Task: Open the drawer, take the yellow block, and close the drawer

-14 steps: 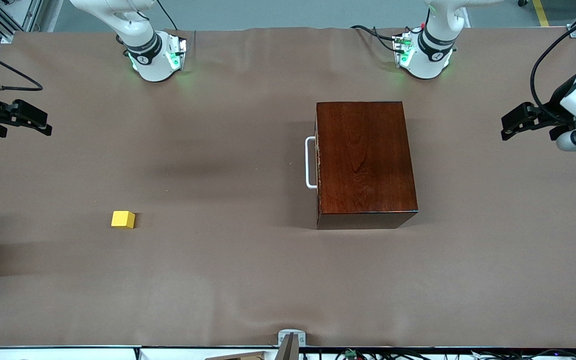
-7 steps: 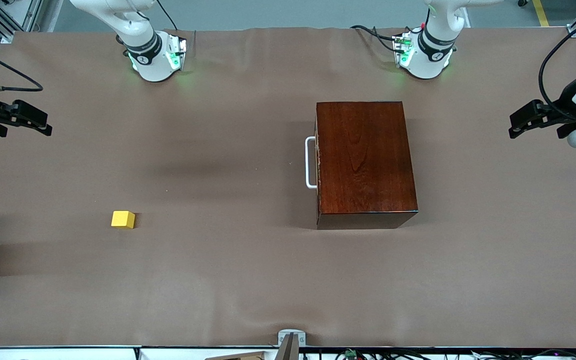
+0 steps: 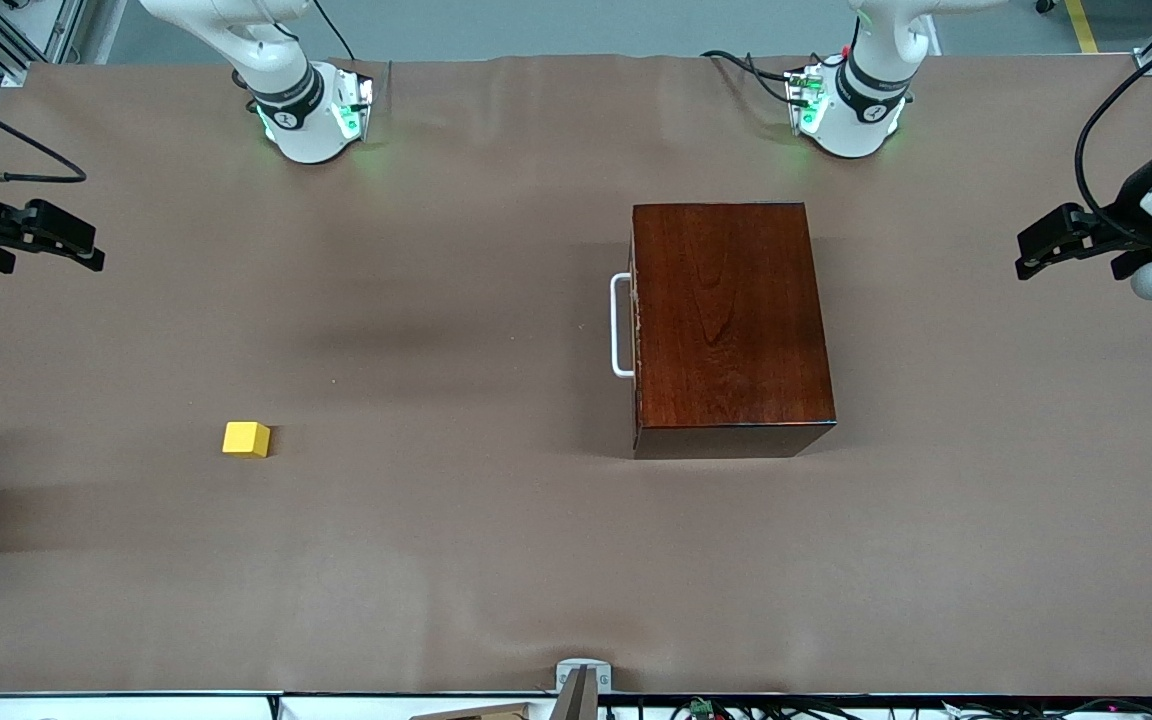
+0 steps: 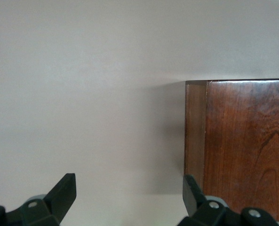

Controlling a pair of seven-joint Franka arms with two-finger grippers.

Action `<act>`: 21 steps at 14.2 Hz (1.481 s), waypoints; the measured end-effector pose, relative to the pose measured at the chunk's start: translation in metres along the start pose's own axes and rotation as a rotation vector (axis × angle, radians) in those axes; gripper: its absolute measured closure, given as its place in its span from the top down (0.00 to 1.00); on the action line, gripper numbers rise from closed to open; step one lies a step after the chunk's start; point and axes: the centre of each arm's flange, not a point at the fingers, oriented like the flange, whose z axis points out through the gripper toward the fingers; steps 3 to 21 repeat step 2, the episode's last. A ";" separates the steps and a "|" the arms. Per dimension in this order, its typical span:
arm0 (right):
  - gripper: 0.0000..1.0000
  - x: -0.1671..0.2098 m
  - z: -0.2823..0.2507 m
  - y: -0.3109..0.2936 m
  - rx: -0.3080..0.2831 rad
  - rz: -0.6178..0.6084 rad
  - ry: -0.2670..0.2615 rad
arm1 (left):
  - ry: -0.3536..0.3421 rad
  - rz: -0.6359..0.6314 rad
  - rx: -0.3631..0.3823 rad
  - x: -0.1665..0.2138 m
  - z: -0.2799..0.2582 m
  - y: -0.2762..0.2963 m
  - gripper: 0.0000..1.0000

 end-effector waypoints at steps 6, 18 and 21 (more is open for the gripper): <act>1.00 0.000 0.000 0.000 0.000 0.000 0.000 | 0.004 0.000 0.000 0.000 0.000 0.000 1.00; 1.00 0.000 0.000 0.000 0.000 0.000 0.000 | 0.004 0.000 0.000 0.000 0.000 0.000 1.00; 1.00 0.000 0.000 0.000 0.000 0.000 0.000 | 0.004 0.000 0.000 0.000 0.000 0.000 1.00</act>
